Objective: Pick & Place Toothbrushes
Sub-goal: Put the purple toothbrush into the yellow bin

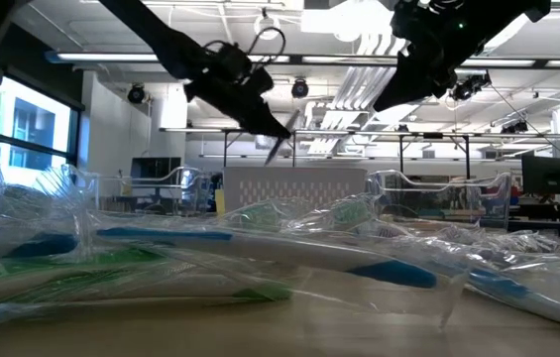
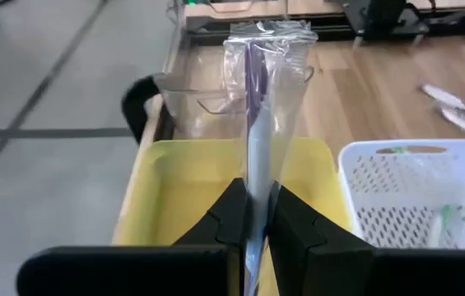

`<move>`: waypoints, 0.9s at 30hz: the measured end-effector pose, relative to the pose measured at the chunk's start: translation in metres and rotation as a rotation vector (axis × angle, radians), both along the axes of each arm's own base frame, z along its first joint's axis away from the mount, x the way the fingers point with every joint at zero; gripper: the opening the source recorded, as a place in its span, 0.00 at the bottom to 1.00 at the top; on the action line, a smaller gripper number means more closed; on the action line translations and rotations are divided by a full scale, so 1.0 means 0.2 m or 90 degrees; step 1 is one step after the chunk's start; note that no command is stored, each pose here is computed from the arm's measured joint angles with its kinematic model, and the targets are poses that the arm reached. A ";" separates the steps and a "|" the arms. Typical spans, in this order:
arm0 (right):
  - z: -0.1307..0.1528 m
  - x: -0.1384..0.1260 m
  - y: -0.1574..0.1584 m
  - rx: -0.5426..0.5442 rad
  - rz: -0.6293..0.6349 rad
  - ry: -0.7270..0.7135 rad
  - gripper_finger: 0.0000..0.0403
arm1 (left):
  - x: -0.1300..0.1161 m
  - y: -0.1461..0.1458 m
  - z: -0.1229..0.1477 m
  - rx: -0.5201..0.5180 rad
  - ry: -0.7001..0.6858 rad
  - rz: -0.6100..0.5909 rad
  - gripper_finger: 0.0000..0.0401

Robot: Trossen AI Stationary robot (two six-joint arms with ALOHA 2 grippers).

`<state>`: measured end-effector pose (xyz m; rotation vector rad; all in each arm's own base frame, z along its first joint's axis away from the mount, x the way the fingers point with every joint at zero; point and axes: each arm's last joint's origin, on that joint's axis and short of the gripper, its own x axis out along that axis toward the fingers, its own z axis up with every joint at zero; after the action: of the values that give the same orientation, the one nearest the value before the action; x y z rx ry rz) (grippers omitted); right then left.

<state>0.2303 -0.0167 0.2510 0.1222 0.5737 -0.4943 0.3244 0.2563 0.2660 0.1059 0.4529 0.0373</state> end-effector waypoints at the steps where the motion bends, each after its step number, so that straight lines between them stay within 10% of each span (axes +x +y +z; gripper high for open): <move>1: 0.00 0.00 0.00 0.000 0.000 0.000 0.00 | 0.02 0.01 -0.02 -0.020 0.005 -0.016 0.05; 27: -0.01 0.00 0.00 0.009 0.012 0.010 0.00 | 0.12 0.04 -0.13 -0.074 0.124 0.055 0.05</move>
<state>0.2297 -0.0159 0.2497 0.1264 0.5933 -0.4726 0.3478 0.2649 0.2393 -0.0241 0.6529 0.0854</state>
